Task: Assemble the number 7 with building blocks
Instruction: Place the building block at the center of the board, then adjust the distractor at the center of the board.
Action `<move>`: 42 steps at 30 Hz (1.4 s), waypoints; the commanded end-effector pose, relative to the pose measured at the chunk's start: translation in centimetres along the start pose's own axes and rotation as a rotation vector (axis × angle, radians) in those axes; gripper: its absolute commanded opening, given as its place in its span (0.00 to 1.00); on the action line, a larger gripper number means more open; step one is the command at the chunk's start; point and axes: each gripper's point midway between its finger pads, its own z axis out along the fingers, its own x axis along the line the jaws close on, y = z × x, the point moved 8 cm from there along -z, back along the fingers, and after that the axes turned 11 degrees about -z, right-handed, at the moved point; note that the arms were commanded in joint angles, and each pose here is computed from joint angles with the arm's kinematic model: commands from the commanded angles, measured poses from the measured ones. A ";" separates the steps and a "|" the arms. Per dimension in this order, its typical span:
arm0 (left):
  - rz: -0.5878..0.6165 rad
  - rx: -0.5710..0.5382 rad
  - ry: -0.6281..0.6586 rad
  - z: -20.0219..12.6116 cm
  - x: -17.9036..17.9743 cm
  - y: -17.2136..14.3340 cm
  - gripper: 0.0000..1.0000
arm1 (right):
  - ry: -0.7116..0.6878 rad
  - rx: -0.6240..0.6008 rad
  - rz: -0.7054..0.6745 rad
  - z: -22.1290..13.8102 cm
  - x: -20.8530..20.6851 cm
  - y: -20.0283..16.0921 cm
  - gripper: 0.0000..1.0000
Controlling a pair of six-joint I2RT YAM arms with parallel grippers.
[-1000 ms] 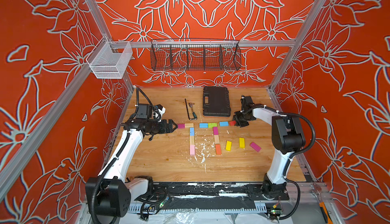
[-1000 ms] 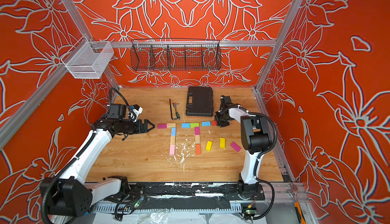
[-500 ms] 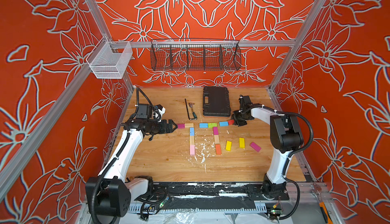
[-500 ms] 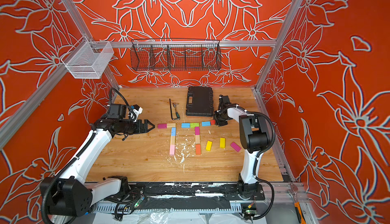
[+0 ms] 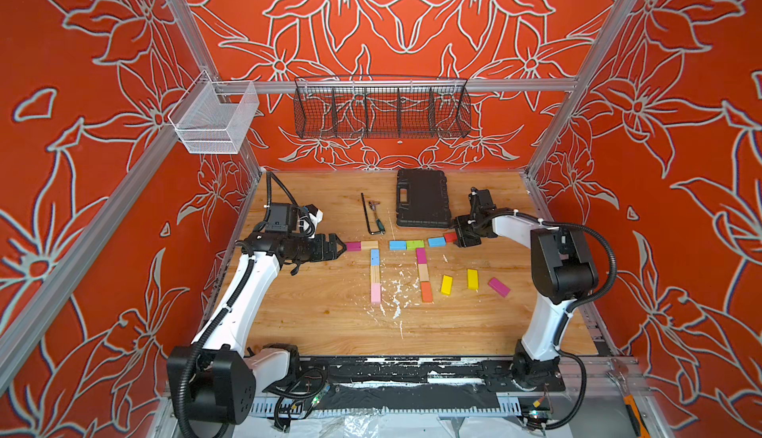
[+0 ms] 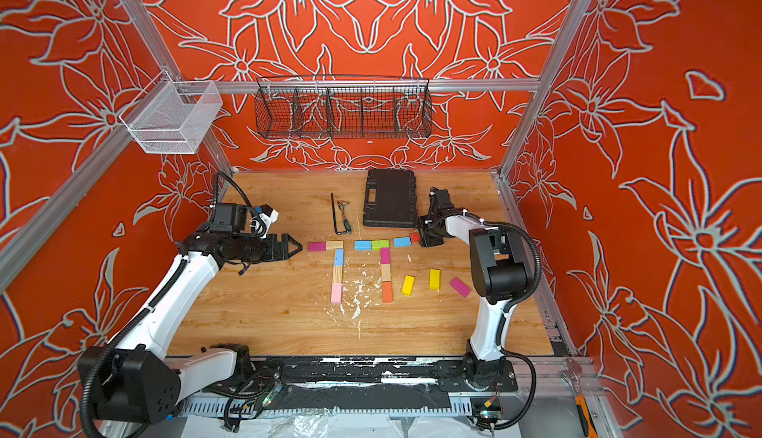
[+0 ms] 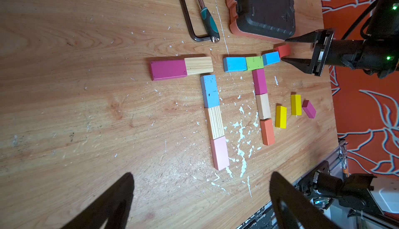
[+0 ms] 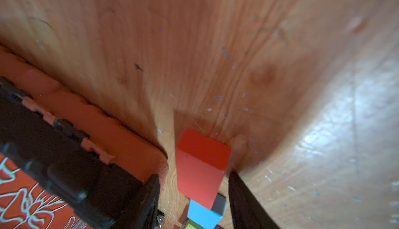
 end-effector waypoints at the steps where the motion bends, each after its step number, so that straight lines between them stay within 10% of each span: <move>1: -0.005 0.007 0.015 -0.2 0.3 -0.4 0.95 | -0.153 -0.002 0.025 -0.3 -4.2 -1.1 0.54; 15: -0.001 0.007 0.006 -0.3 0.2 -0.3 0.95 | 0.137 -0.060 -0.906 -7.1 3.9 1.5 0.41; 23: -0.004 0.014 0.018 0.0 0.4 -0.3 0.95 | 0.201 0.041 -0.887 -2.5 7.1 4.6 0.00; 42: -0.005 0.016 0.028 0.1 0.5 -0.2 0.95 | -0.030 0.267 -0.872 3.3 3.5 5.3 0.00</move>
